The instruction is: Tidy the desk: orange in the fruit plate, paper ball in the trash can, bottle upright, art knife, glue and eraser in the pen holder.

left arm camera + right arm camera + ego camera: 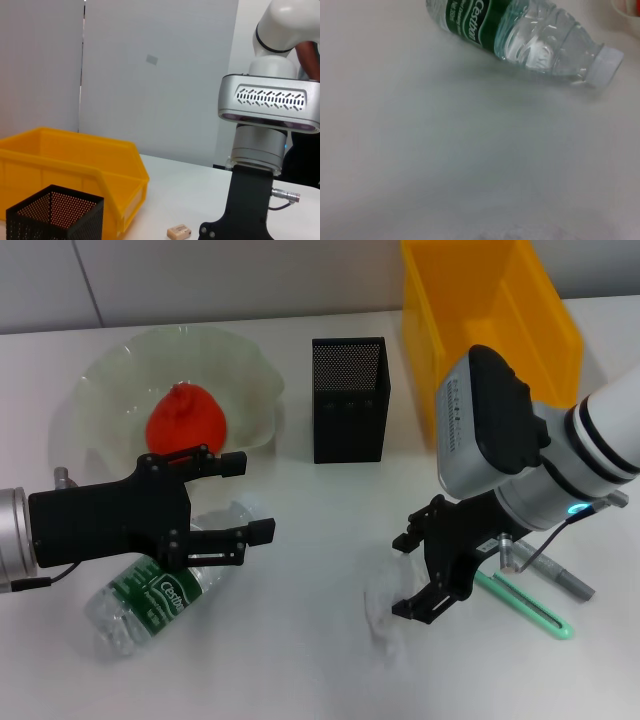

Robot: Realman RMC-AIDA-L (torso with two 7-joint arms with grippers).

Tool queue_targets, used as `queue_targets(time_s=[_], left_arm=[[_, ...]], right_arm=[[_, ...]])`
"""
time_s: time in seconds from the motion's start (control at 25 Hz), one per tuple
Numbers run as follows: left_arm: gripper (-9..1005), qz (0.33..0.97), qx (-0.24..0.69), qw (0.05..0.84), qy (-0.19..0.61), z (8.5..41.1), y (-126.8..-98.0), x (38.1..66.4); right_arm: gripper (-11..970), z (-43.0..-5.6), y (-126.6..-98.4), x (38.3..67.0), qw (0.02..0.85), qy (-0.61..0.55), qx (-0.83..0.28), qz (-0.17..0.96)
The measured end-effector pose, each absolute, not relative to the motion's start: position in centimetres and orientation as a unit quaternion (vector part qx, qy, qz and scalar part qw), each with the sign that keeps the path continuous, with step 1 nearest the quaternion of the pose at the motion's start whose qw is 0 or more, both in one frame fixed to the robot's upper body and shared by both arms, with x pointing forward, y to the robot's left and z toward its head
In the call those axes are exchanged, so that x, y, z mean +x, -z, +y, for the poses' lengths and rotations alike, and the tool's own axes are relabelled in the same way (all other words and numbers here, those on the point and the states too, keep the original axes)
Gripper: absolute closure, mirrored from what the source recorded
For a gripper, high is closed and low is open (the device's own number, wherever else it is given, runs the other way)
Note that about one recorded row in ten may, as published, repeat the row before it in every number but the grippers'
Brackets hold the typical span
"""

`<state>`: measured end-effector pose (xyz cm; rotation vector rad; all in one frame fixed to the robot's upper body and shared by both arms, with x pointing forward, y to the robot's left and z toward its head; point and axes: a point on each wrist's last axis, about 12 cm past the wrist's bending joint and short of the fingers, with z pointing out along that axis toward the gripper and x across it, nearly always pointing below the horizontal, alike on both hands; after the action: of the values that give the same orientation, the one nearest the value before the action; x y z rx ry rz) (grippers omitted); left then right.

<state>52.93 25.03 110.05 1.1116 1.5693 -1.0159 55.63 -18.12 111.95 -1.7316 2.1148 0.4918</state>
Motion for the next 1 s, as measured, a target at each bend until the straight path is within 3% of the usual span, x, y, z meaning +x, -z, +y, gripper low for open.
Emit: queue_targets(time_s=[0.32, 0.76, 1.0], left_arm=[[166, 0.638, 0.454, 0.466, 0.411, 25.06, -109.93, 52.88], [169, 0.636, 0.456, 0.466, 0.412, 25.05, -109.98, 52.85], [171, 0.636, 0.456, 0.466, 0.413, 25.09, -109.97, 52.79]], right_arm=[[141, -17.83, -111.86, 55.58, 0.179, -0.174, -0.611, 0.751], [492, -17.74, -112.29, 55.67, 0.178, -0.173, -0.600, 0.761], [547, -17.99, -112.49, 55.71, 0.184, -0.172, -0.590, 0.767]])
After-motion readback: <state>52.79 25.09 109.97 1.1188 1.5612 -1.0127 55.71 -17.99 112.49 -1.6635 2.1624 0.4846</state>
